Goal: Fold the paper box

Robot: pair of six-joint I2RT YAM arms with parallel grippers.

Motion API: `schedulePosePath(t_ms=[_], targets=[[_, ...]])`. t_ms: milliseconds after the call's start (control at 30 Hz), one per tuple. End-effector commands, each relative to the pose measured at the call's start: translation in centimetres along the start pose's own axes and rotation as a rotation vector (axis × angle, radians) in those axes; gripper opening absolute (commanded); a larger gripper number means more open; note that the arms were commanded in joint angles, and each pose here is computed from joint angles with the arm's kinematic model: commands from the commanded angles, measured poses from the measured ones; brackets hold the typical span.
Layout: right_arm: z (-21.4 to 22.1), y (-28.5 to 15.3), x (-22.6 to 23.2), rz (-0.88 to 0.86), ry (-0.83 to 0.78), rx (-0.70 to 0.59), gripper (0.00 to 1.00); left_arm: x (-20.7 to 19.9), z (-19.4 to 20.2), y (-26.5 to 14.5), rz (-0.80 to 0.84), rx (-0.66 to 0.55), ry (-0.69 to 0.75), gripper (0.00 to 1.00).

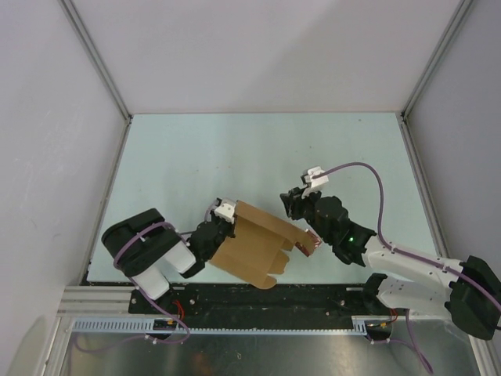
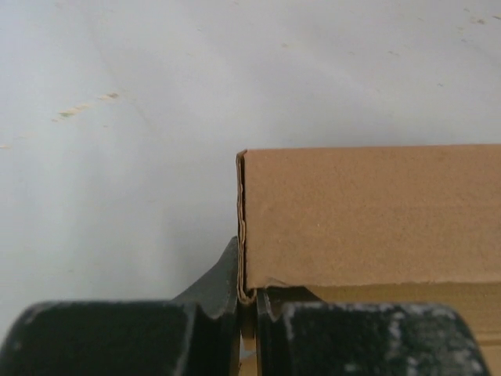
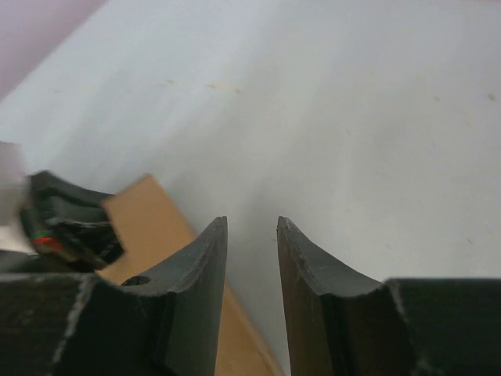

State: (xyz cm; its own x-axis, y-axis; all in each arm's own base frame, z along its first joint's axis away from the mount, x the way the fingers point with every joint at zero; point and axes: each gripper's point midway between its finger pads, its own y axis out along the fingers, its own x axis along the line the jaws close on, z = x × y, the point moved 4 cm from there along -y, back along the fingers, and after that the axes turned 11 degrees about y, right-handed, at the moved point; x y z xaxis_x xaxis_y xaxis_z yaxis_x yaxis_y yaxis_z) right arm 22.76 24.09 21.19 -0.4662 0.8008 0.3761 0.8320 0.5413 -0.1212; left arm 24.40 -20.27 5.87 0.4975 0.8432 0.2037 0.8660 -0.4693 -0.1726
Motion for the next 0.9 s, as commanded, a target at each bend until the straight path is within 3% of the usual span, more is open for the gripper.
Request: schedulePosePath(t_ms=[0, 133, 467, 867], targets=[[-0.2, -0.7, -3.0, 0.17, 0.081, 0.036, 0.35, 3.7, -6.9, -1.1, -0.238, -0.304, -0.057, 0.0], [0.6, -1.0, -3.5, 0.187, 0.087, 0.078, 0.34, 6.5, -5.8, -1.7, -0.477, -0.232, -0.081, 0.0], [0.4, -0.8, -3.0, 0.178, 0.147, 0.059, 0.33, 8.7, -5.3, -2.8, -0.741, -0.166, -0.146, 0.0], [4.0, 0.2, -1.0, 0.12, 0.219, 0.177, 0.27, 8.0, -3.4, -3.6, -0.833, -0.126, -0.234, 0.0]])
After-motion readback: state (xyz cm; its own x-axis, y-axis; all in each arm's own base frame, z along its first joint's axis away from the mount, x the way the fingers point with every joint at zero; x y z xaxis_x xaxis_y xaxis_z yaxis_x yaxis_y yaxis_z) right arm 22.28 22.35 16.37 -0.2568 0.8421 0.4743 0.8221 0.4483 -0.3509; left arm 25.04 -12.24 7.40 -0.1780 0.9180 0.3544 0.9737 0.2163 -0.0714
